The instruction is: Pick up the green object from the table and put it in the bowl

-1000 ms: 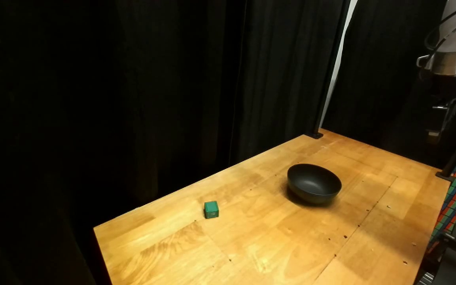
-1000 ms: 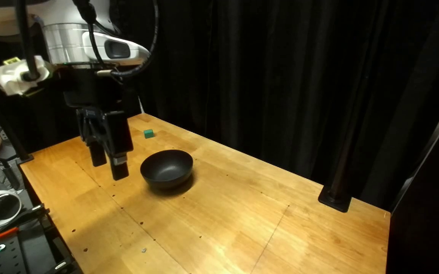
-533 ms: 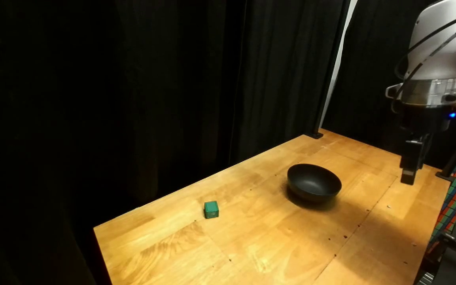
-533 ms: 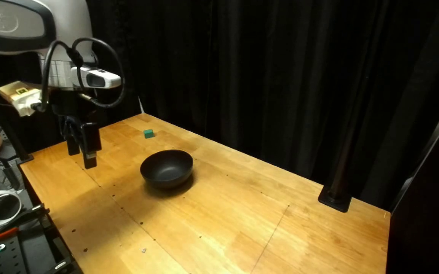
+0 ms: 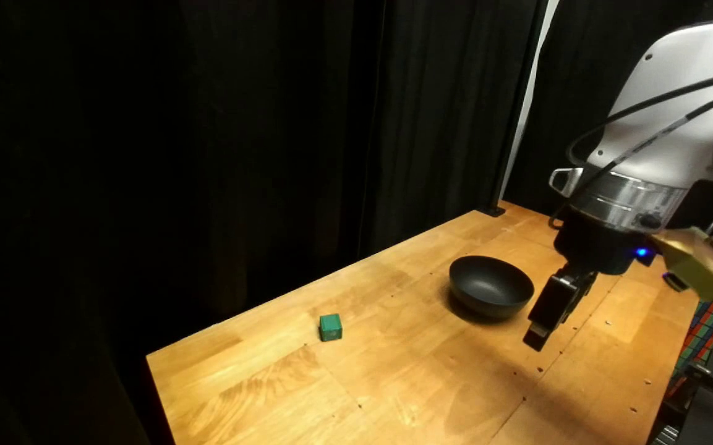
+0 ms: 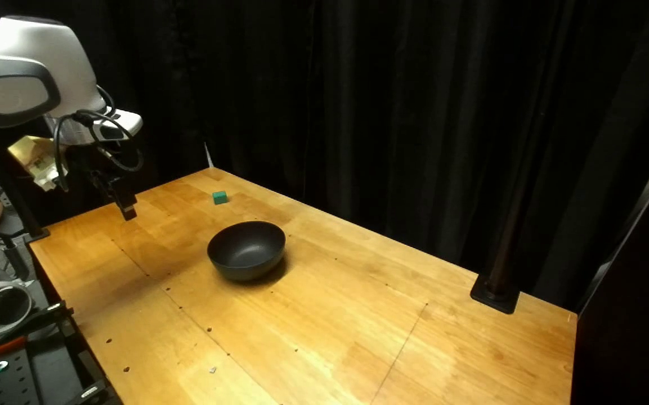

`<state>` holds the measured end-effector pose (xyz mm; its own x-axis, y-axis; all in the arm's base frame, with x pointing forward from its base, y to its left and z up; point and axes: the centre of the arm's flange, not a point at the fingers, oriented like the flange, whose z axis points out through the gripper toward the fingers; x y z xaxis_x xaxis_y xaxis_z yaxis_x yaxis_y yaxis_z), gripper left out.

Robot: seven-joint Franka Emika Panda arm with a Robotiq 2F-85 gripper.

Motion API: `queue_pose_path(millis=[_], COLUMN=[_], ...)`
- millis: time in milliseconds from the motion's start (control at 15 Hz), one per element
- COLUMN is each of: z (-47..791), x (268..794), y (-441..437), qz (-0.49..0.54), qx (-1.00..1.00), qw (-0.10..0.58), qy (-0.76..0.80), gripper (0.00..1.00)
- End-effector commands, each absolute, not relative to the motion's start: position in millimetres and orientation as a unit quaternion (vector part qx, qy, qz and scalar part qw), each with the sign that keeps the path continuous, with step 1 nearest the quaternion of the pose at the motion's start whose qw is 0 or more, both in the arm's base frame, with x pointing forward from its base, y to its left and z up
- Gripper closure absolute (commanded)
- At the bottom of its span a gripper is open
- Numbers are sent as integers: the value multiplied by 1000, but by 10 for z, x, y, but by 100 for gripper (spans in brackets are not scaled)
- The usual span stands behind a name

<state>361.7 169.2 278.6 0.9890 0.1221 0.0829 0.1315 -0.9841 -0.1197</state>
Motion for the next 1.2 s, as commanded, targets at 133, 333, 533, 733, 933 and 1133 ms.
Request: queue_pose_path(millis=[133, 333, 533, 733, 933, 1133], z=[2300, 2343, 2254, 2083, 1845, 1665], x=[3668, 3527, 3560, 3755, 4047, 4333], y=[2453, 2380, 2434, 2644, 2820, 2979], qz=[-118, -110, -109, -124, -169, -189], qx=[-986, -986, -986, -987, -980, -976], qw=[99, 97, 100, 87, 76, 67], qy=[-70, -76, -74, -61, -72, -82], gripper=[0, 0, 0, 0, 0, 0])
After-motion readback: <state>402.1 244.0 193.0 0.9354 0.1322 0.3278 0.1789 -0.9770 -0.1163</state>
